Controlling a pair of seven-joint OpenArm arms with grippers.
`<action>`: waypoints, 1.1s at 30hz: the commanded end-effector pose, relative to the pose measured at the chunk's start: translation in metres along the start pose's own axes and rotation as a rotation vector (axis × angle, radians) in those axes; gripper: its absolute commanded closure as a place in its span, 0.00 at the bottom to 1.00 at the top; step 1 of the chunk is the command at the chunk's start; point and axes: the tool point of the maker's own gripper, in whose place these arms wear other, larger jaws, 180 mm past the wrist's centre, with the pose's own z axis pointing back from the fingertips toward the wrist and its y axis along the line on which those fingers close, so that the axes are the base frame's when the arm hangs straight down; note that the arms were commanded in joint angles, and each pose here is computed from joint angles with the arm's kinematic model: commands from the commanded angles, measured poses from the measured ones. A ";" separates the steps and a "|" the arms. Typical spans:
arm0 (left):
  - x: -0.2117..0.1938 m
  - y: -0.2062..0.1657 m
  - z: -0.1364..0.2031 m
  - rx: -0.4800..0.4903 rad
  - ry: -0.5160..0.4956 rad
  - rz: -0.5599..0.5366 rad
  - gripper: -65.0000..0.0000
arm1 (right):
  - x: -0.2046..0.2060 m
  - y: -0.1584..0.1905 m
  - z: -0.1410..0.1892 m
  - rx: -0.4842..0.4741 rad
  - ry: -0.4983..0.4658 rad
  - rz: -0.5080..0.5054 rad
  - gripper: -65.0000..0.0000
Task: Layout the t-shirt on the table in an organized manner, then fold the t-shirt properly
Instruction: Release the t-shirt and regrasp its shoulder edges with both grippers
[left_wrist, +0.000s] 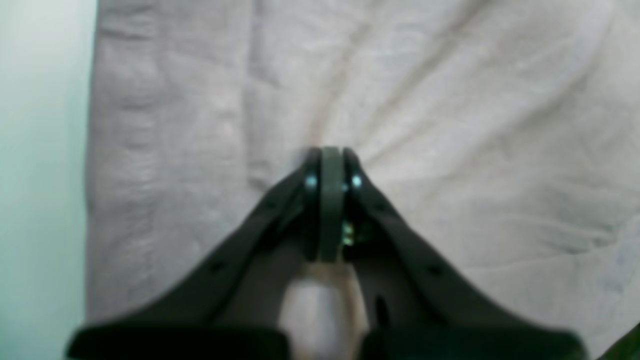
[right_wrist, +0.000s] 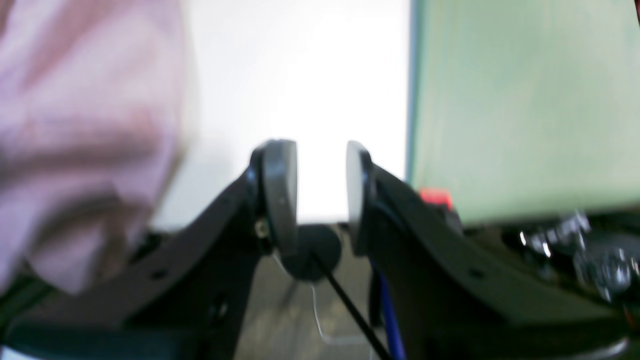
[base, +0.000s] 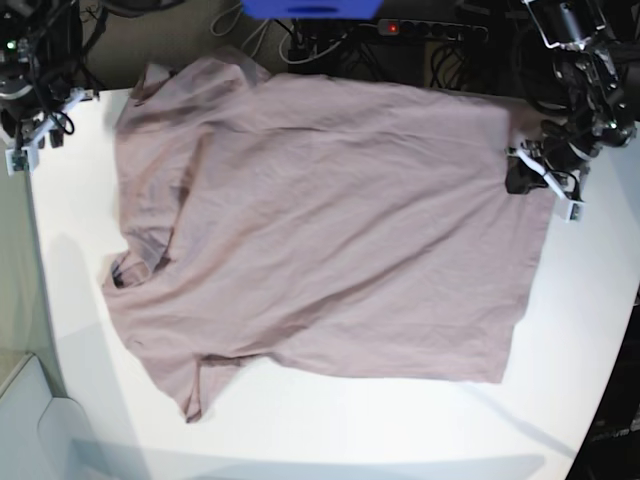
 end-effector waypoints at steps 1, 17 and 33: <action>-0.029 0.009 0.007 0.064 0.153 -0.037 1.00 | 0.007 -0.002 0.002 -0.005 -0.023 0.016 0.77; 0.104 -0.064 0.022 0.059 -0.103 -0.220 1.00 | 0.082 0.113 -0.043 0.318 -0.160 0.118 1.00; 0.085 -0.029 -0.047 -0.053 -0.079 0.020 1.00 | -0.019 0.086 -0.071 0.335 0.130 0.140 1.00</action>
